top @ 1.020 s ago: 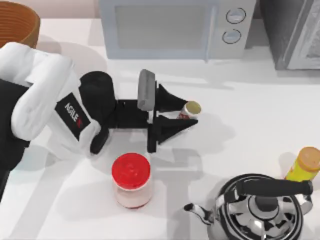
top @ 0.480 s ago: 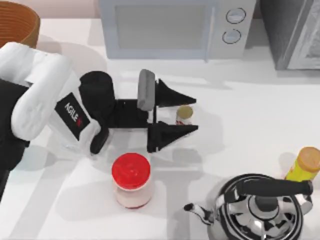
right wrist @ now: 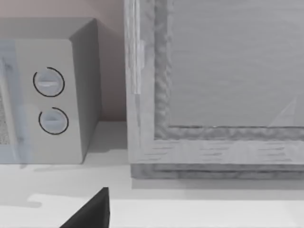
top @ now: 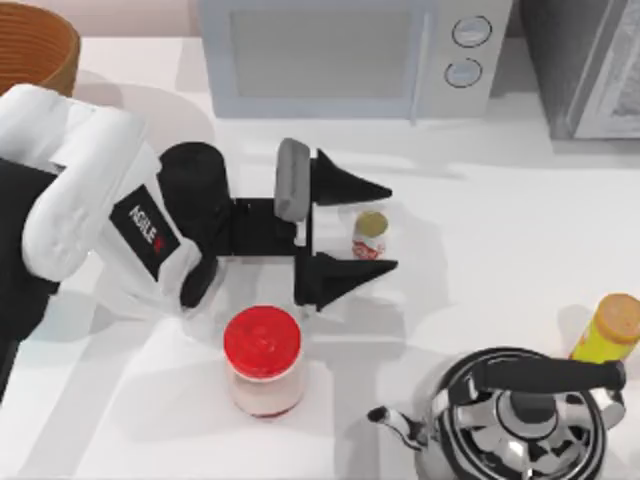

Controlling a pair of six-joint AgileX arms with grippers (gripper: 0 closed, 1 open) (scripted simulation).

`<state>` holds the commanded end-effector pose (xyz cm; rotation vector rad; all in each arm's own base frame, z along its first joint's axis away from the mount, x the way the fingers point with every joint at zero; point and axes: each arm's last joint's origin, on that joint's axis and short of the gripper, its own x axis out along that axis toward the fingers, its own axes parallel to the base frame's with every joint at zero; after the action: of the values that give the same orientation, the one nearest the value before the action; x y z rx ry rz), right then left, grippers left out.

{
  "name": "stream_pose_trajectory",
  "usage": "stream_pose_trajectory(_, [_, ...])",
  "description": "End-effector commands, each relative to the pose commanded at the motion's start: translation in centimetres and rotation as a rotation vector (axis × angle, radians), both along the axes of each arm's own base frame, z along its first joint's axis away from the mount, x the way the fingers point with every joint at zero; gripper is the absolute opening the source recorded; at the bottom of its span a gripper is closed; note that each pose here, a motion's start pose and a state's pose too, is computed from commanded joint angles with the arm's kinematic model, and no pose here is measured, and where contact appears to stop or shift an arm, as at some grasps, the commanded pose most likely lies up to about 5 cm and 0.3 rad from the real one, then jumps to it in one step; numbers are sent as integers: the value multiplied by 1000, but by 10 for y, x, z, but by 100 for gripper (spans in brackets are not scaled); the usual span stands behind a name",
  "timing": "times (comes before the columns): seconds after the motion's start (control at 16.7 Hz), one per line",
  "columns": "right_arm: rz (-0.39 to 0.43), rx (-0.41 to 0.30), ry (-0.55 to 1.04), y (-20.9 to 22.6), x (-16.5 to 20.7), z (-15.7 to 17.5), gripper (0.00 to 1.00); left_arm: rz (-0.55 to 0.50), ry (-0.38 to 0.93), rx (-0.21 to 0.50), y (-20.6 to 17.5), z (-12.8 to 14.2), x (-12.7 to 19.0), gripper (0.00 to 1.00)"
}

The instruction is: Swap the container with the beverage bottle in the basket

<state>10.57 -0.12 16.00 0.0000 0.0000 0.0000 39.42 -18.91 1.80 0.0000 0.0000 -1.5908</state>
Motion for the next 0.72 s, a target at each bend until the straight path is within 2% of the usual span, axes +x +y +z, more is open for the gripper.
stream_pose_trajectory(0.18, [0, 0, 0, 0, 0, 0, 100, 11, 4, 2, 1, 2, 0, 100])
stream_pose_trajectory(0.36, [0, 0, 0, 0, 0, 0, 100, 118, 37, 16, 19, 23, 3, 100])
stream_pose_trajectory(0.54, [0, 0, 0, 0, 0, 0, 100, 293, 80, 38, 48, 65, -1, 100])
stream_pose_trajectory(0.72, [0, 0, 0, 0, 0, 0, 100, 505, 105, 57, 83, 123, -22, 100])
